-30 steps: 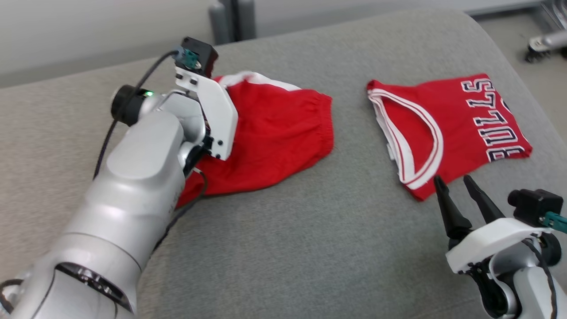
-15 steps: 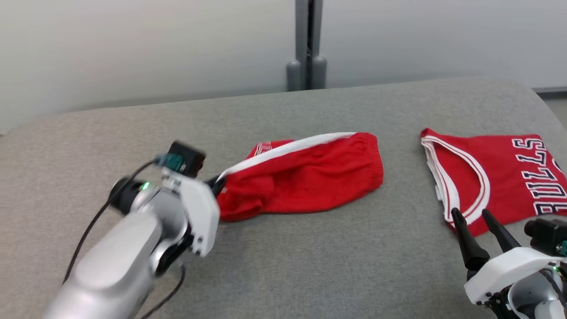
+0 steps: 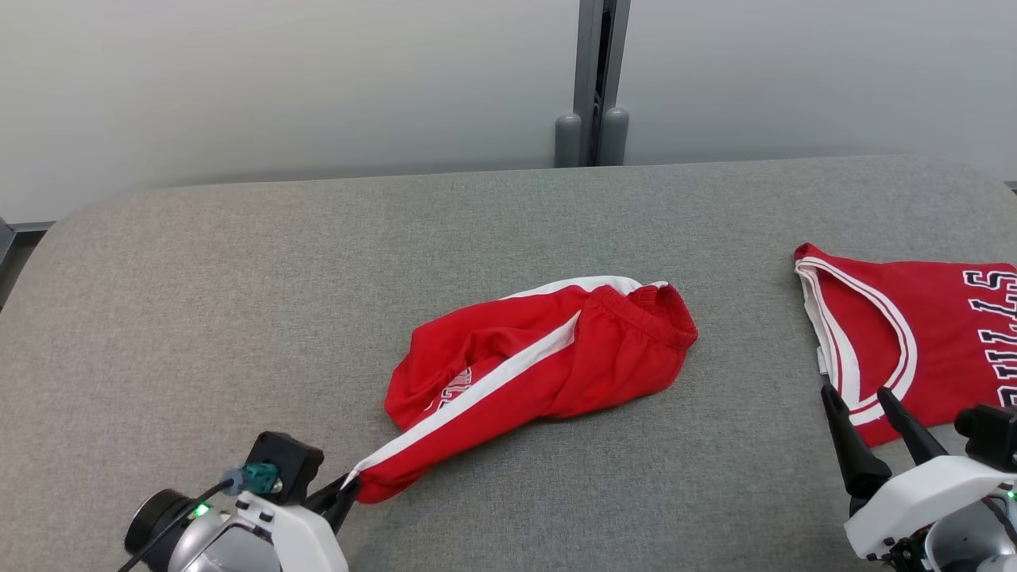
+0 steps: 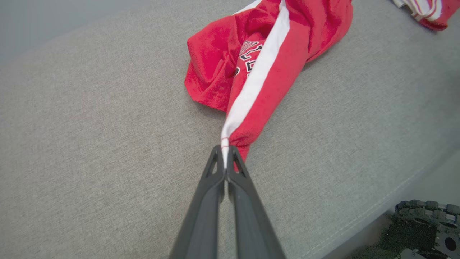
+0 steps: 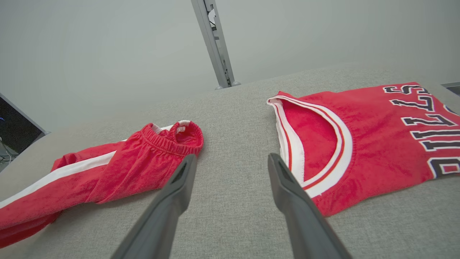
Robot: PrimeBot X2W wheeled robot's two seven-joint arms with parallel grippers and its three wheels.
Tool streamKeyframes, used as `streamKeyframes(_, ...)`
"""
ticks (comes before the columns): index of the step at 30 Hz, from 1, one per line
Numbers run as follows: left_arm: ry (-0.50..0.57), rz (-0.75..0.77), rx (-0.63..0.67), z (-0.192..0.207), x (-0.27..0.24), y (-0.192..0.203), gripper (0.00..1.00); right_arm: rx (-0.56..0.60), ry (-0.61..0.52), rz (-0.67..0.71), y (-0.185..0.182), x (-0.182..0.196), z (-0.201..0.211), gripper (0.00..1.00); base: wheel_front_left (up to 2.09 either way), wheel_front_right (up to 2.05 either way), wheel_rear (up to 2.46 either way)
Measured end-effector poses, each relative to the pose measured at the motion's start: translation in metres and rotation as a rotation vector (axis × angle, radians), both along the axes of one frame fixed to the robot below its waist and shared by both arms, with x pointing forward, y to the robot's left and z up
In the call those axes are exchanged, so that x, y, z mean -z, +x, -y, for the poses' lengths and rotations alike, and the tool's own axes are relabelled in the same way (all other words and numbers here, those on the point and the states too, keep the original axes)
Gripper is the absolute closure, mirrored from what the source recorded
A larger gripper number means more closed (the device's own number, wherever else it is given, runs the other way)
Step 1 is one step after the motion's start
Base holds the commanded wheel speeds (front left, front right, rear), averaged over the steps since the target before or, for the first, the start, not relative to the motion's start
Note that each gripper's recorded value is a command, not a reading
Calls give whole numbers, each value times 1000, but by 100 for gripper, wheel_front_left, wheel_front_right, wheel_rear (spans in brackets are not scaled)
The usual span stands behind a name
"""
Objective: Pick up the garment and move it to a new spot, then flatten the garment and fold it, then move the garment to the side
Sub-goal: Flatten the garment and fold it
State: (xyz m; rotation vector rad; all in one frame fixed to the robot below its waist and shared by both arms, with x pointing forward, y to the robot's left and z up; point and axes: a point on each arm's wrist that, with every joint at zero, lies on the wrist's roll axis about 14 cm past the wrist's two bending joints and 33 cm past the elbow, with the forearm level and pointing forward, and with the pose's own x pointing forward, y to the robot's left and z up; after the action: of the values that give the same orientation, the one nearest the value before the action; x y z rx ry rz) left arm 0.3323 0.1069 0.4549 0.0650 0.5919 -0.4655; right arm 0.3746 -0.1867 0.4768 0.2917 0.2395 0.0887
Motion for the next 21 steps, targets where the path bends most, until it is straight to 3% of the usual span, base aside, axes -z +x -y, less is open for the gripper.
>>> streamKeyframes(7, 31, -78, -57, -16, 28, -20, 100, -20, -1, -11, 3, 1, -7, 0, 0, 0, 0)
streamKeyframes(8, 21, -92, -76, -16, 32, -22, 76, -22, -2, -13, 3, 2, -7, 0, 0, 0, 0)
streamKeyframes(9, 16, -97, -98, -18, 36, -22, 0, -26, -2, -14, 4, 2, -8, 0, 0, 0, 0)
streamKeyframes(14, -36, -86, -184, -21, 39, -18, 0, -64, -13, 8, 7, -5, -19, 0, 0, 0, 0)
streamKeyframes(21, -159, 76, -360, -36, 7, 0, 0, -217, -20, 85, 40, -39, -67, 0, 0, 0, 0)
